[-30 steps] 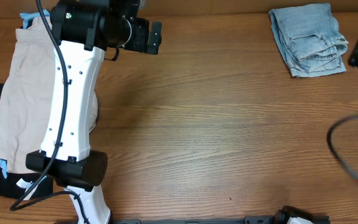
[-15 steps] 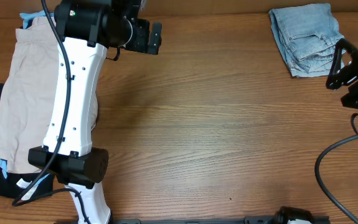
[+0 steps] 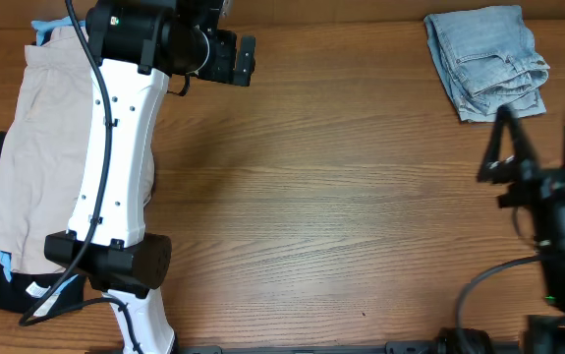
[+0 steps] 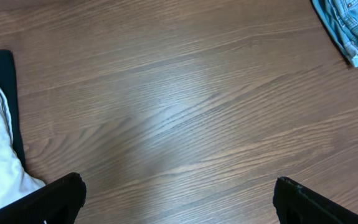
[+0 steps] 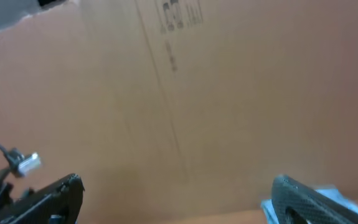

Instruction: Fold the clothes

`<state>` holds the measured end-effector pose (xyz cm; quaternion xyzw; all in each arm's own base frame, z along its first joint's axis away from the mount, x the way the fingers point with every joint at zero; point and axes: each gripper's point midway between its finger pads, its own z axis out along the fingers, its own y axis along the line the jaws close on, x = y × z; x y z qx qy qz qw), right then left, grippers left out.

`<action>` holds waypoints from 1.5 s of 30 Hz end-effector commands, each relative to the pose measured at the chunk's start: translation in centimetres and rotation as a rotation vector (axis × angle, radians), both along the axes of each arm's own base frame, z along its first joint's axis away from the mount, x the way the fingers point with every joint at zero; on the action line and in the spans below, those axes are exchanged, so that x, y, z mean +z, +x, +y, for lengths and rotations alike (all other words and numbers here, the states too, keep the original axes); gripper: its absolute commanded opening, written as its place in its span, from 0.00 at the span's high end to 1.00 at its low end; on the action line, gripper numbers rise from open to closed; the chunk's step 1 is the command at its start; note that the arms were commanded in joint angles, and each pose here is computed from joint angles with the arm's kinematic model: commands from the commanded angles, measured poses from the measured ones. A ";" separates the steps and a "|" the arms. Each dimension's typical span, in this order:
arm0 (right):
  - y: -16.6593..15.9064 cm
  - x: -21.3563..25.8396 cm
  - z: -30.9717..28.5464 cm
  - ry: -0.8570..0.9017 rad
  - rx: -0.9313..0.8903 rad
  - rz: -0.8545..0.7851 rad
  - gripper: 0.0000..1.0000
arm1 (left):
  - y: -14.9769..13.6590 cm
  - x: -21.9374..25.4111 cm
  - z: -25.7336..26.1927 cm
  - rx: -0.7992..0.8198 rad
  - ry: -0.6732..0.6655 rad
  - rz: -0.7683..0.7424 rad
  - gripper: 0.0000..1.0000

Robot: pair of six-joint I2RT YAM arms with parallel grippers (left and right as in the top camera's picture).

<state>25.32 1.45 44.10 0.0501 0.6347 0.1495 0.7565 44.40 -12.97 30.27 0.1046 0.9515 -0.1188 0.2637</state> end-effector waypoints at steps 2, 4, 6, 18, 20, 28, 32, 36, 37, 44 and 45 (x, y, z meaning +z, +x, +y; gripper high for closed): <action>0.6 -7.6 -0.5 0.014 -0.047 0.021 0.00 | 0.2 -0.4 0.2 -0.004 0.010 0.006 0.00; 0.6 -10.7 -1.0 0.023 -0.082 0.030 0.00 | 0.2 -0.4 0.2 -0.004 0.009 0.006 0.00; 0.4 -14.1 -1.5 0.029 -0.117 0.056 0.00 | 0.2 -0.4 0.2 -0.004 0.009 0.006 0.00; -0.5 -24.7 -2.5 0.034 -0.188 0.145 0.00 | 0.2 -0.4 0.2 -0.004 0.010 0.006 0.00; -0.6 -25.5 -2.3 0.032 -0.179 0.151 0.00 | 0.2 -0.5 0.2 -0.004 0.009 0.007 0.00; -0.7 -26.8 -2.2 0.025 -0.176 0.200 0.00 | 0.2 -0.4 0.2 -0.004 0.009 0.006 0.00; -0.7 -26.8 -2.2 0.025 -0.176 0.200 0.00 | 0.2 -0.5 0.2 -0.004 0.010 0.006 0.00; -0.7 -26.8 -2.2 0.025 -0.176 0.200 0.00 | 0.2 -0.5 0.2 -0.004 0.010 0.006 0.00; -0.7 -26.8 -2.2 0.025 -0.176 0.200 0.00 | 0.2 -0.4 0.2 -0.004 0.009 0.006 0.00; -0.7 -26.8 -2.2 0.025 -0.176 0.200 0.00 | 0.2 -0.4 0.2 -0.004 0.009 0.007 0.00; -0.7 -26.8 -2.2 0.025 -0.176 0.200 0.00 | 0.2 -0.4 0.2 -0.004 0.009 0.006 0.00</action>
